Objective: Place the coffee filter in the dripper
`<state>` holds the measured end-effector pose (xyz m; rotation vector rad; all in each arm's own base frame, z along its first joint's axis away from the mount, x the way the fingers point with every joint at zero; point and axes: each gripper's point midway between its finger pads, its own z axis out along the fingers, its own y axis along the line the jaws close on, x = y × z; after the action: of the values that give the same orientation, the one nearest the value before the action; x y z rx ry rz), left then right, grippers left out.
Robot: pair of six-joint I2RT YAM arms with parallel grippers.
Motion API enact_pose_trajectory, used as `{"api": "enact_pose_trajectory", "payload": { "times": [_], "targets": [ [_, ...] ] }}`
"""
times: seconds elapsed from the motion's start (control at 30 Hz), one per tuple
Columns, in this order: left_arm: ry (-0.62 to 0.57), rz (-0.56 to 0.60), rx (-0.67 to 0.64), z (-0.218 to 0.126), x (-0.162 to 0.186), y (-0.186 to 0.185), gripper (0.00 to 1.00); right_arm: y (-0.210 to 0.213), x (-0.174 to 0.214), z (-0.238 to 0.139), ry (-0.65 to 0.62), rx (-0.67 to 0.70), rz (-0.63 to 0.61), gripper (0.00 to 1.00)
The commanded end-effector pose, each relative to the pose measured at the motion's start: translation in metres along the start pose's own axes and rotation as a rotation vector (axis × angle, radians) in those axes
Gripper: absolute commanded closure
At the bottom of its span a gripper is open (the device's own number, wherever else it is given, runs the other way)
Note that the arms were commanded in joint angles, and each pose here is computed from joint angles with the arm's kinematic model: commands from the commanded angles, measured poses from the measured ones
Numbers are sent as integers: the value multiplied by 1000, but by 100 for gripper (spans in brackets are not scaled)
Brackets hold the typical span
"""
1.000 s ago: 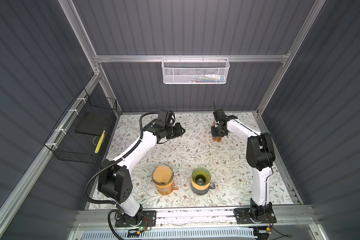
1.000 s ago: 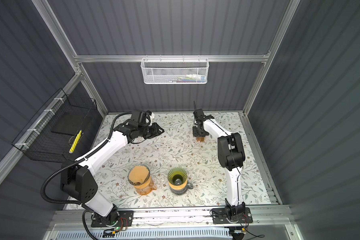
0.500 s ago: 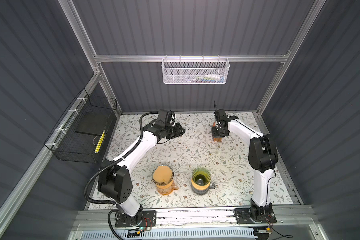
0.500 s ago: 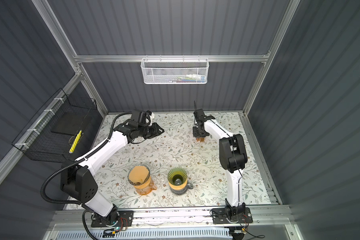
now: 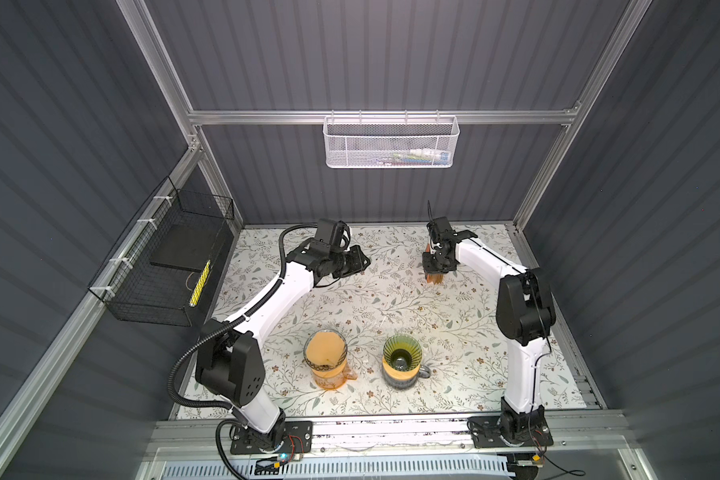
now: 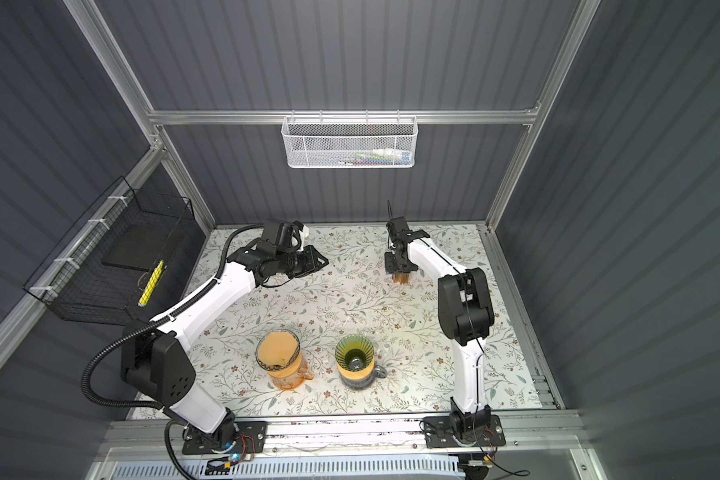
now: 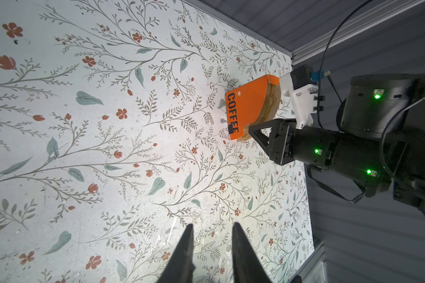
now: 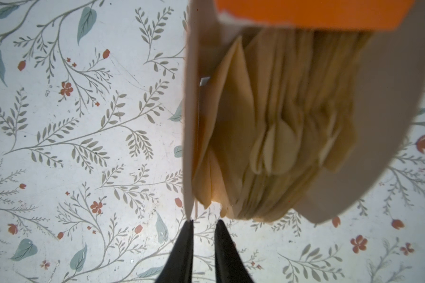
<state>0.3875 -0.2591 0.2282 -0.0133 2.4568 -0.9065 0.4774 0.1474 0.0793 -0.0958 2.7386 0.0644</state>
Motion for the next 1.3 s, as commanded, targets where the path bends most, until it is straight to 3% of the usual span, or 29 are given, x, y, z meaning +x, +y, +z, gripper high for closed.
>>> {"api": "enact_pose_trajectory", "payload": {
  "times": [0.0, 0.67, 0.9, 1.27],
  "targets": [
    [0, -11, 6, -6, 1, 1, 72, 1, -1, 6, 15, 12, -6, 80],
    [0, -10, 3, -4, -1, 1, 72, -2, -1, 16, 30, 40, -19, 86],
    [-1, -9, 5, -5, -1, 1, 72, -4, -1, 17, 28, 47, -19, 100],
    [1, -12, 11, -4, 0, 1, 72, -4, 8, -1, 23, 32, 4, 100]
  ]
}}
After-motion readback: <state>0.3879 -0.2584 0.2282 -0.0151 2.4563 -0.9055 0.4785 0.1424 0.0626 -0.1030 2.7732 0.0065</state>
